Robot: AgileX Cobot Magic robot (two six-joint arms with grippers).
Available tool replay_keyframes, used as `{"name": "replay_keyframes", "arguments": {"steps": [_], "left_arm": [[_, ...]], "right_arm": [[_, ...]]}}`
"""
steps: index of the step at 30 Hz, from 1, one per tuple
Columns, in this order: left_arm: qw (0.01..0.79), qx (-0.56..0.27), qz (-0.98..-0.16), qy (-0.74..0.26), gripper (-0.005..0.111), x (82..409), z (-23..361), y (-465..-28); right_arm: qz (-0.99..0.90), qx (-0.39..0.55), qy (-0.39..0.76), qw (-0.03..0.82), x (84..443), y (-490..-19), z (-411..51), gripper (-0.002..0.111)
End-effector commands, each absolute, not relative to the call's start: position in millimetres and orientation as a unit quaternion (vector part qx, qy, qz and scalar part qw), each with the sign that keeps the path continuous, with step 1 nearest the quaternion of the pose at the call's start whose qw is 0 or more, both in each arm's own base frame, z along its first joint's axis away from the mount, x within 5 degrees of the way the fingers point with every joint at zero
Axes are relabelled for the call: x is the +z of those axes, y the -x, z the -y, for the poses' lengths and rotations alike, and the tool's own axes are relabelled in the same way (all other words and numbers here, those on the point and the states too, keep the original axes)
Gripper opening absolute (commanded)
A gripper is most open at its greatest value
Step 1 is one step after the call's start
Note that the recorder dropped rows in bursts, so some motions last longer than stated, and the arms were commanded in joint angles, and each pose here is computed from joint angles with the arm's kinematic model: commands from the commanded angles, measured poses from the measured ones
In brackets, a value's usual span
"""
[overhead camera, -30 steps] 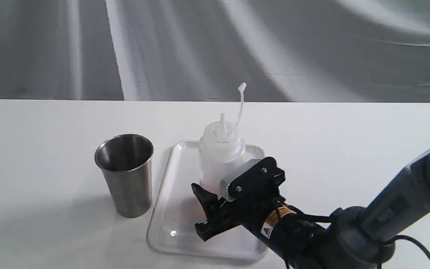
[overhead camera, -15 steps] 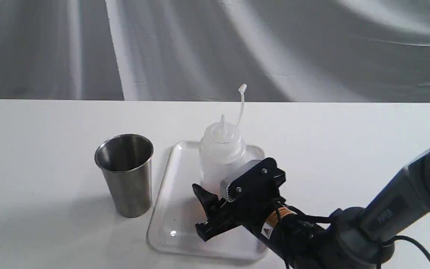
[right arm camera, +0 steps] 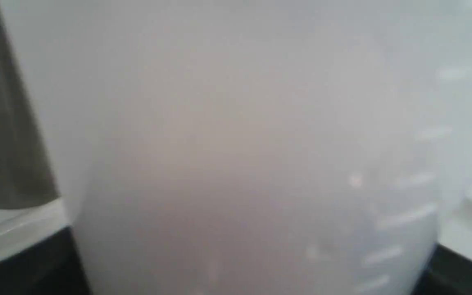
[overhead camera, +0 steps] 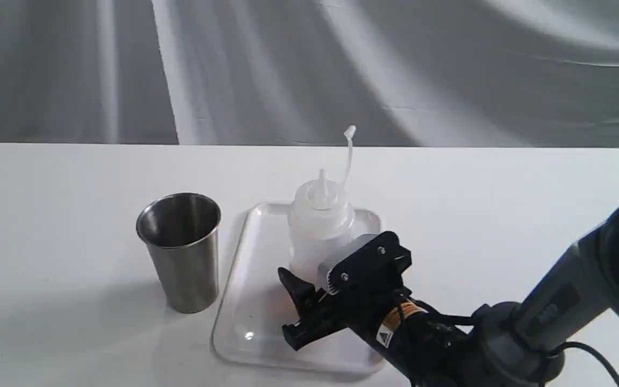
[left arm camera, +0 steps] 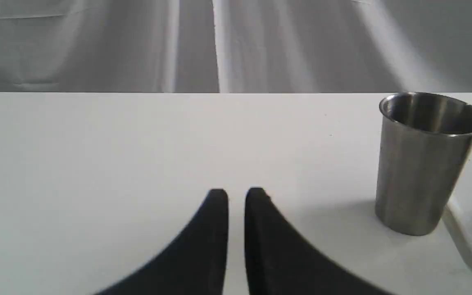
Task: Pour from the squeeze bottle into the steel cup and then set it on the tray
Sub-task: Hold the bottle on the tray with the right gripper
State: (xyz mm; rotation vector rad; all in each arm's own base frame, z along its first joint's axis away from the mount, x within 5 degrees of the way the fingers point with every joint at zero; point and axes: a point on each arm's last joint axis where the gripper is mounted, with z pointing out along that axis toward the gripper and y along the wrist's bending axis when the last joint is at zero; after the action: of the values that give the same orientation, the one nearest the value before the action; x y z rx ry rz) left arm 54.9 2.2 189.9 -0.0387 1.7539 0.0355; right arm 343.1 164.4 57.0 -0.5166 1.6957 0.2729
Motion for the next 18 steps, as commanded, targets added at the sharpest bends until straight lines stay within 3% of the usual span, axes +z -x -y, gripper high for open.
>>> {"name": "replay_keyframes", "arguments": {"steps": [1, 12, 15, 18], "left_arm": [[0.641, 0.015, -0.767, 0.016, 0.008, 189.1, -2.1, -55.0], [0.641, 0.014, -0.767, 0.017, 0.008, 189.1, -2.1, -55.0], [0.641, 0.014, -0.767, 0.017, 0.008, 189.1, -2.1, -55.0], [0.641, 0.014, -0.767, 0.017, 0.008, 189.1, -2.1, -55.0]], "right_arm": [[-0.719, 0.116, 0.216, 0.65, 63.4, -346.3, -161.9, 0.0], [-0.716, 0.115, 0.21, 0.656, 64.8, -346.7, -161.3, 0.003], [-0.716, 0.115, 0.21, 0.656, 64.8, -346.7, -161.3, 0.017], [-0.716, 0.115, 0.21, 0.656, 64.8, -346.7, -161.3, 0.039]]}}
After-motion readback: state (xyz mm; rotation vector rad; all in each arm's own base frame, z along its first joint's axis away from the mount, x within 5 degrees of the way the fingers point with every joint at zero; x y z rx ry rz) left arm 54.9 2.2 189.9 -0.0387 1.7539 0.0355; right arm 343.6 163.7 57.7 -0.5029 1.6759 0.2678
